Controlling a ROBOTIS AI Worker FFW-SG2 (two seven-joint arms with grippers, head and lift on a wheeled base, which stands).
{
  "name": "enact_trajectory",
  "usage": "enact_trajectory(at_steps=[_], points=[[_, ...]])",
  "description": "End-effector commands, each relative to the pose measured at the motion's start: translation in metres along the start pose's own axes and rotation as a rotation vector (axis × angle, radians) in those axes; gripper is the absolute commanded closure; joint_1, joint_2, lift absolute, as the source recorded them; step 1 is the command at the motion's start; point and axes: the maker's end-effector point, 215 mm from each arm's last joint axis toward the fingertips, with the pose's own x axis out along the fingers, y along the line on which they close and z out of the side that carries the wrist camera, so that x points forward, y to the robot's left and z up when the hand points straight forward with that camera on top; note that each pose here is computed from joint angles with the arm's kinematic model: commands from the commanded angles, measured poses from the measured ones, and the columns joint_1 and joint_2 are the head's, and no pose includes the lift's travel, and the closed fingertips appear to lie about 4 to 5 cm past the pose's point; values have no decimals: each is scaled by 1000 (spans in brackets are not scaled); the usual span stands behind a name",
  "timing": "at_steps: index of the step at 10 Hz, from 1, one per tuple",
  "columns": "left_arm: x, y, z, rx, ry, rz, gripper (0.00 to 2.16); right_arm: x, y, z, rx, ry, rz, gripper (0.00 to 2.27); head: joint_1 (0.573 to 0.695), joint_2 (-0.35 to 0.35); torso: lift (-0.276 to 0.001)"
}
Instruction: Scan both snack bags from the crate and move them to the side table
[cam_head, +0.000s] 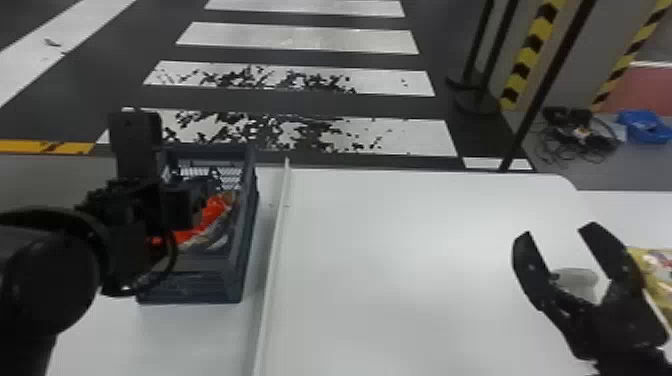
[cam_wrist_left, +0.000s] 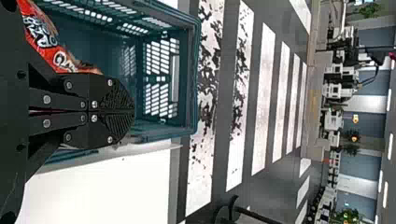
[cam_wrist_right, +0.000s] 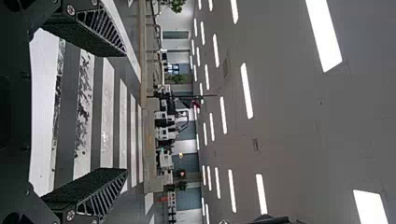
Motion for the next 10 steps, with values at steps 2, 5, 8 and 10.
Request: enact_trajectory(at_steps=[2, 5, 8, 10], points=[[-6, -13, 9, 18, -21, -16, 2145, -3, -2, 1, -4, -2, -4, 113, 695, -77, -95], [-9, -4, 9, 32, -24, 8, 1700, -4, -4, 4, -10, -10, -6, 110, 695, -88, -95], [10, 30, -1, -5, 23, 43, 201, -4, -3, 3, -8, -9, -6, 110, 695, -63, -95], [34, 49, -7, -6, 69, 71, 117, -4, -3, 3, -6, -11, -6, 110, 695, -41, -95]])
